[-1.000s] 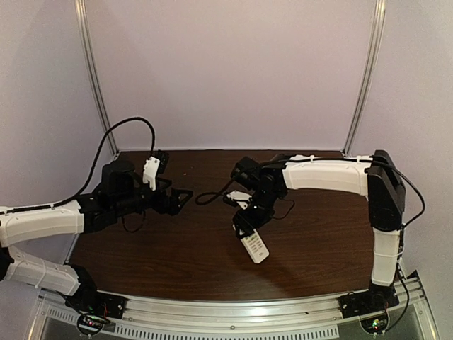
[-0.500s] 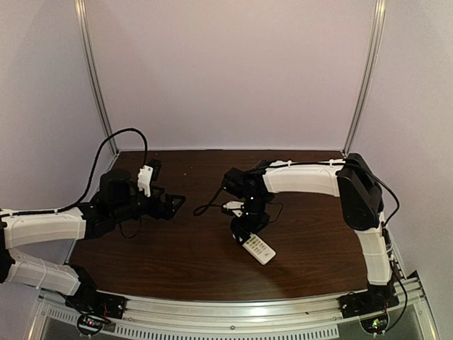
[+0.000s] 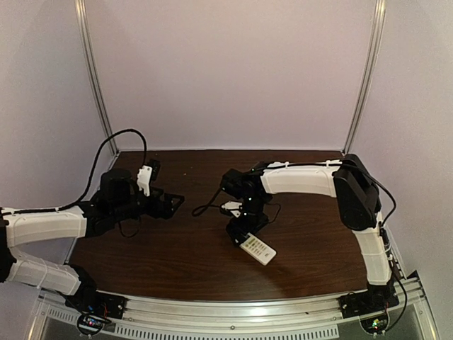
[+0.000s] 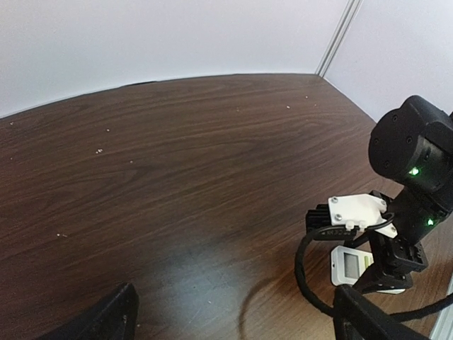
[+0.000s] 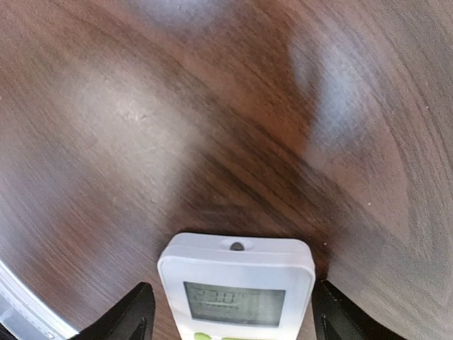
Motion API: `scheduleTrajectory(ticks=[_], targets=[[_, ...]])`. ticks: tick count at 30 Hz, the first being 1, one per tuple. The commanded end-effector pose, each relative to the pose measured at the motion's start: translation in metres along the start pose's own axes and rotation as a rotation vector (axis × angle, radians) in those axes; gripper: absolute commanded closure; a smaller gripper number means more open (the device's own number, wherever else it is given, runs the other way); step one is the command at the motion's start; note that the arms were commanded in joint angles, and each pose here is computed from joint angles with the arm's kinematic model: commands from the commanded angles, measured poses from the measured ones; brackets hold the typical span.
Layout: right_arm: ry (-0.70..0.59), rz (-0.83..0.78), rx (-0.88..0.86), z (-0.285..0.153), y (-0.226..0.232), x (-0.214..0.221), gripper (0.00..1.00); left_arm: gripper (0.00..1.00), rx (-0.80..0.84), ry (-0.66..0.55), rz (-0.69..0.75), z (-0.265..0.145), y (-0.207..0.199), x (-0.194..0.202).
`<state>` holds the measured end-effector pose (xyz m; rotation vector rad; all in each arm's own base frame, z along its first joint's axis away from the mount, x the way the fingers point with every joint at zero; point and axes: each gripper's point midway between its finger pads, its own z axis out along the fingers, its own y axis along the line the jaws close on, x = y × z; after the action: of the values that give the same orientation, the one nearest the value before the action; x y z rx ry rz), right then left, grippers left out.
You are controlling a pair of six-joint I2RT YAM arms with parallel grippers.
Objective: Load the batteries into the remote control
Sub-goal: Place the remote control at the center of the board, then reset both arms
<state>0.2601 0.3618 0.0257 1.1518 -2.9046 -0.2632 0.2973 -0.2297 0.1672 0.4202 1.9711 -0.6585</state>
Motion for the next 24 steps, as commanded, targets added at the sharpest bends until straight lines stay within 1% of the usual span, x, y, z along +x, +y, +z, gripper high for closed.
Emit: scheduleTrajectory(ticks=[1,3,5,7,9,13,18,20,23,24], targets=[[-0.11,0.0,-0.039,-0.016,0.003,-0.022,0.19,0.03,0.016,-0.012,-0.022,-0.003,-0.005,-0.017],[-0.191,0.011,-0.082,-0.039,0.005,-0.035,0.17,0.02,0.03,-0.015,-0.022,-0.004,-0.011,-0.029],[-0.288,0.024,-0.114,-0.067,0.001,-0.048,0.12,0.03,0.021,-0.006,-0.01,-0.005,-0.013,-0.04],[-0.395,0.033,-0.141,-0.1,-0.005,-0.057,0.01,0.03,-0.004,0.0,0.016,-0.006,-0.013,-0.056],[-0.515,0.044,-0.161,-0.137,-0.014,-0.064,0.0,0.03,-0.047,0.027,0.036,-0.008,-0.009,-0.067],[-0.714,0.072,-0.165,-0.199,-0.043,-0.067,0.0,0.03,-0.115,0.013,0.058,-0.017,0.001,-0.101],[-0.917,0.139,-0.144,-0.255,-0.092,-0.046,0.0,0.03,-0.182,-0.002,0.059,-0.029,0.022,-0.136],[-1.021,0.166,-0.145,-0.278,-0.107,-0.035,0.0,0.03,-0.186,0.006,0.042,-0.029,0.03,-0.14],[-1.12,0.21,-0.123,-0.291,-0.129,-0.01,0.0,0.03,-0.212,0.057,0.008,-0.019,0.043,-0.131],[-1.137,0.221,-0.109,-0.288,-0.134,0.002,0.0,0.03,-0.217,0.079,-0.005,-0.014,0.046,-0.124]])
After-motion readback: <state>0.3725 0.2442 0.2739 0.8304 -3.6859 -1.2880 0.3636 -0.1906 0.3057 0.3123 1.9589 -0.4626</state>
